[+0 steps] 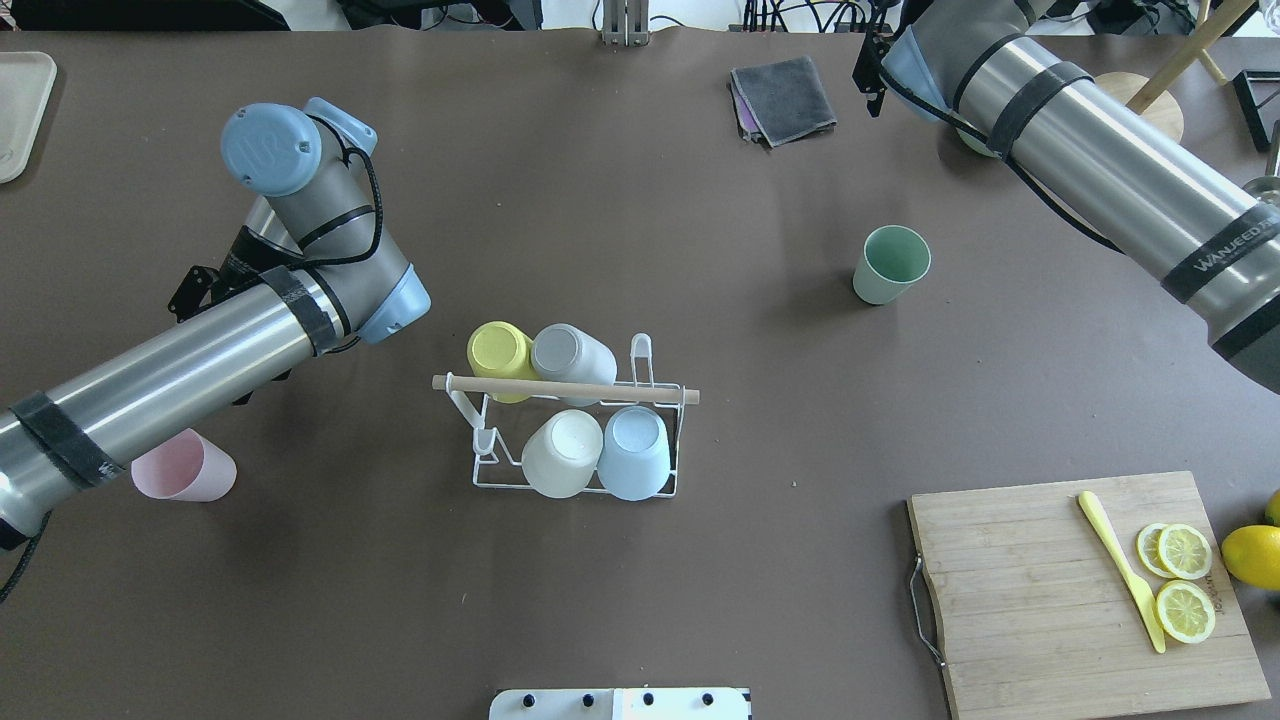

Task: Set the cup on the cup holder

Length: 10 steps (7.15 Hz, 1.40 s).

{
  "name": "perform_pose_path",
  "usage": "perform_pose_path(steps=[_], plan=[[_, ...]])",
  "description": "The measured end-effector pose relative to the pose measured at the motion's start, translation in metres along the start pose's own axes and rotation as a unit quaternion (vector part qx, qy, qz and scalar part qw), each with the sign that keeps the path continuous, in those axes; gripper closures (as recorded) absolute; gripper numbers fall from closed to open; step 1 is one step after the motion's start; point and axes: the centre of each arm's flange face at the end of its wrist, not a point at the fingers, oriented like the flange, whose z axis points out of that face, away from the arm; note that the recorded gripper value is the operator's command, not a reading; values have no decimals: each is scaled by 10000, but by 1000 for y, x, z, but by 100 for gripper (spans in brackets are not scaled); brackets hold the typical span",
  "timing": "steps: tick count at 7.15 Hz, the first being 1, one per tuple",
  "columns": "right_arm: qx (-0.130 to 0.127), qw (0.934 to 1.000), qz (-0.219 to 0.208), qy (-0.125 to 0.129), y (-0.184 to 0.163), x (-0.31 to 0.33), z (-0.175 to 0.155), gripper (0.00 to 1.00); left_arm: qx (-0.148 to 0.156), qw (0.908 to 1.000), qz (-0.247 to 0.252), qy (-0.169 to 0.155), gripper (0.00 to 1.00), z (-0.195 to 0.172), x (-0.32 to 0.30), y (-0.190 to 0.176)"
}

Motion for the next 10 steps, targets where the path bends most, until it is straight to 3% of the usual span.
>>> perform_pose_path(steps=[3,7,10], plan=[[-456,9989,-7,103,5,-30,42,0,-273,9995,142,29,3,11,16,-1],[-898,9958,13,-182,23,-63,63,0,-380,9990,227,77,3,40,25,-3],[-1364,9904,-170,-149,39,-71,88,0,-358,9989,188,229,3,47,27,-1]])
